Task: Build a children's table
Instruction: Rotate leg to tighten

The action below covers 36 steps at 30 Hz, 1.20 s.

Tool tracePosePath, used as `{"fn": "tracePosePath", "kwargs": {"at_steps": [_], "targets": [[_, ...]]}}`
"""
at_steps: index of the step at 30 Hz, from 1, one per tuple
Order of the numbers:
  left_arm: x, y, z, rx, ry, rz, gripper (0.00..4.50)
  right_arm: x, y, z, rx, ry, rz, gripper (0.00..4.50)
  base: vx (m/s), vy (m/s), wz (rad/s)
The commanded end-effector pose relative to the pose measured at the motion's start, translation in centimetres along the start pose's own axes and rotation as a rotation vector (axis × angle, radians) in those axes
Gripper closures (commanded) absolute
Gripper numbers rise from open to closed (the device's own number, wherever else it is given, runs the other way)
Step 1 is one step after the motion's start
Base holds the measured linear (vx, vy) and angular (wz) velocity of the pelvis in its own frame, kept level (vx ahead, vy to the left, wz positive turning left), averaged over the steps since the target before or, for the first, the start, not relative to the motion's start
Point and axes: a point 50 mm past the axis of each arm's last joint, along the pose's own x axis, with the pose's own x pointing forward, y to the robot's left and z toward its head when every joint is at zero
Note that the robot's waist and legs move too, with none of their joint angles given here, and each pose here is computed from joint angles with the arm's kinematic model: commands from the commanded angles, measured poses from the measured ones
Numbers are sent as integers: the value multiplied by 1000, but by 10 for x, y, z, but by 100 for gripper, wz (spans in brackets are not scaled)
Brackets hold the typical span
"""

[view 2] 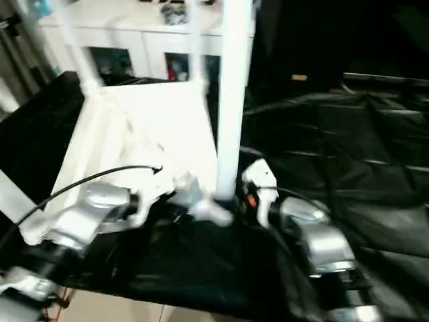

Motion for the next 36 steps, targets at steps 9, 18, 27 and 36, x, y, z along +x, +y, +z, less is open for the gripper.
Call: {"fn": "tracePosePath", "kwargs": {"at_steps": [9, 18, 27, 36], "targets": [[16, -10, 13, -18, -87, 66, 450, 29, 31, -17, 91, 57, 85, 165, 0, 0, 0], [-7, -19, 8, 127, -85, -187, 450, -8, 27, -7, -69, 121, 362, 129, 0, 0, 0], [-22, -19, -6, 161, 8, -336, 450, -25, 30, -5, -83, 188, 535, 186, 0, 0, 0], [-20, -15, -8, 104, -8, -232, 450, -23, 43, -10, -5, 179, 580, 227, 0, 0, 0]]}}
